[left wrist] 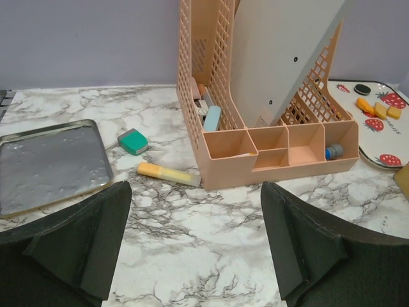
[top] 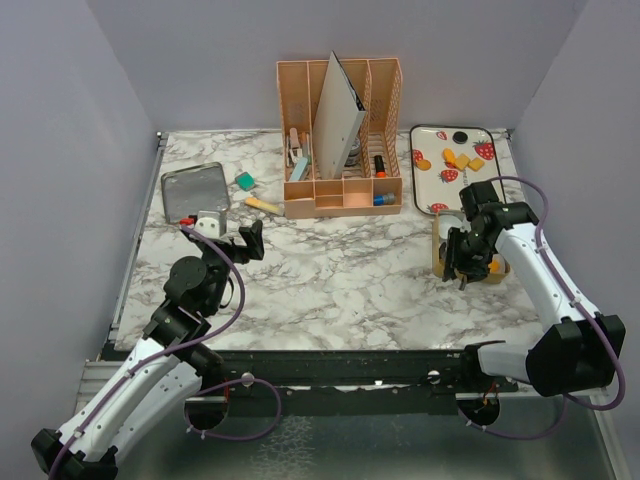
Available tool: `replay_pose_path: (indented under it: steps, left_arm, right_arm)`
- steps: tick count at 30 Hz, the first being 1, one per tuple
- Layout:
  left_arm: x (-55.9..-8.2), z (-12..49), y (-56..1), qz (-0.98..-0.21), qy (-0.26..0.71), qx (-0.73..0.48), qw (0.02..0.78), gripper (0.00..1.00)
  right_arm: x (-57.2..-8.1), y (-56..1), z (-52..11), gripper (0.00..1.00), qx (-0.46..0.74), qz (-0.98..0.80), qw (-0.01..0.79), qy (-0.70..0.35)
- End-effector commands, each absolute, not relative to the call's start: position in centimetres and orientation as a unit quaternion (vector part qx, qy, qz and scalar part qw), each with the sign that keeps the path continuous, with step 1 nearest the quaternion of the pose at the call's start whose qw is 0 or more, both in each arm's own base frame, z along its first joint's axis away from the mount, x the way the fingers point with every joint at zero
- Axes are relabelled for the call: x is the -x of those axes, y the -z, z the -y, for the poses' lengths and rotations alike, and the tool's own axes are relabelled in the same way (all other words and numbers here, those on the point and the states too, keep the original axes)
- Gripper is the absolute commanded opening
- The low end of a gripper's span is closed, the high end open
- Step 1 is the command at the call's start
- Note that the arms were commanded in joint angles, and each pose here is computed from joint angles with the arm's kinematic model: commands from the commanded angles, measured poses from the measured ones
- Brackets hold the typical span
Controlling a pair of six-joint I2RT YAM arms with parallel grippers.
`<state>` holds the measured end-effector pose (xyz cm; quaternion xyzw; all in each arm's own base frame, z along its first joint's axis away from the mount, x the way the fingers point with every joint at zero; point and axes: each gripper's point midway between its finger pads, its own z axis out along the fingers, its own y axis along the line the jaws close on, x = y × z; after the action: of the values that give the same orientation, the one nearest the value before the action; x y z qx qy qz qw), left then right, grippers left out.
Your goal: Pack the cookies
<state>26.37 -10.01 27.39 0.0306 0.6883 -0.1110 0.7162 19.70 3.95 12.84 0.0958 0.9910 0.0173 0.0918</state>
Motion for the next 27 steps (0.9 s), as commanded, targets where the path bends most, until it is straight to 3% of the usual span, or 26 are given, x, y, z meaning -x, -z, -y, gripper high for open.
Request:
replay_pose_path:
  steps: [1, 10, 17, 27]
  left_arm:
    - [-26.4, 10.4, -27.3, -0.686, 0.116, -0.042, 0.717, 0.89]
    - [-26.4, 10.5, -27.5, -0.687, 0.128, -0.029, 0.715, 0.91]
    - [-26.8, 10.6, -27.6, -0.705, 0.127, -0.022, 0.697, 0.96]
    - [-27.0, 10.7, -27.2, -0.724, 0.132, -0.007, 0.677, 0.99]
  right_arm:
    - [-19.7, -13.3, -4.5, 0.45, -0.084, -0.991, 0.099, -0.034]
    - [-21.8, -16.5, -3.1, 0.45, -0.091, -0.983, 0.162, -0.002]
    - [-26.8, -19.0, -4.7, 0.45, -0.081, -0.969, 0.229, -0.042]
    - [-35.7, -19.1, -4.7, 0.48, -0.079, -0.957, 0.278, -0.022]
